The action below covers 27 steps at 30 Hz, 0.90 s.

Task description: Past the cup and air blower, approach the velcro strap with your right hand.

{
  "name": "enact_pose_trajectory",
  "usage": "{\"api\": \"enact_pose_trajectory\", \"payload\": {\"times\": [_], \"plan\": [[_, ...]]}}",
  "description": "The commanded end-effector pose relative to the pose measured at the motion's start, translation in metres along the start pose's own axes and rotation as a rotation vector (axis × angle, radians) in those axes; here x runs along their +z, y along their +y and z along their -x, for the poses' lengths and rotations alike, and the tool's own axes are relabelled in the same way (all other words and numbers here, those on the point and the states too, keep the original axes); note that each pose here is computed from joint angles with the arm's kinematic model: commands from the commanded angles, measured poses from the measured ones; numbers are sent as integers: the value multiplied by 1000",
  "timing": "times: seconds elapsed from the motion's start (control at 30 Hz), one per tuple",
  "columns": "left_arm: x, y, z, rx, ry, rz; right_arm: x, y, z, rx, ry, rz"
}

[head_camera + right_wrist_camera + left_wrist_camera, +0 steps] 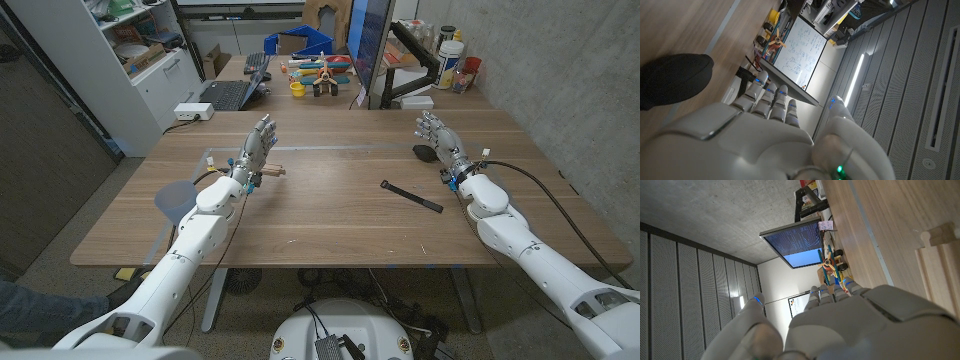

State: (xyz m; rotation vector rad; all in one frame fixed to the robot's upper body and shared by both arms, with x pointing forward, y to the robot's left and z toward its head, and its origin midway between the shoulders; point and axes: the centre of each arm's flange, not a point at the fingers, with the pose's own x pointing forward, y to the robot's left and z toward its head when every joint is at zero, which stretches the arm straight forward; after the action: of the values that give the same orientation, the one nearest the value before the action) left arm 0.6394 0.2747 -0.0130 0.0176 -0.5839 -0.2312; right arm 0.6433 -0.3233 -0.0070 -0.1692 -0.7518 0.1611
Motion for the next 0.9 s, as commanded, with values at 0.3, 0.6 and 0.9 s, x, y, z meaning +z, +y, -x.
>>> {"api": "enact_pose_trajectory", "payload": {"times": [0.3, 0.6, 0.9], "plan": [[4, -5, -1, -5, 5, -14, 9, -15, 14, -10, -30, 83], [4, -7, -4, -13, 6, 1, 7, -14, 20, -4, -38, 91], [7, -9, -7, -21, 13, -11, 3, -13, 24, -2, -30, 115]]}}
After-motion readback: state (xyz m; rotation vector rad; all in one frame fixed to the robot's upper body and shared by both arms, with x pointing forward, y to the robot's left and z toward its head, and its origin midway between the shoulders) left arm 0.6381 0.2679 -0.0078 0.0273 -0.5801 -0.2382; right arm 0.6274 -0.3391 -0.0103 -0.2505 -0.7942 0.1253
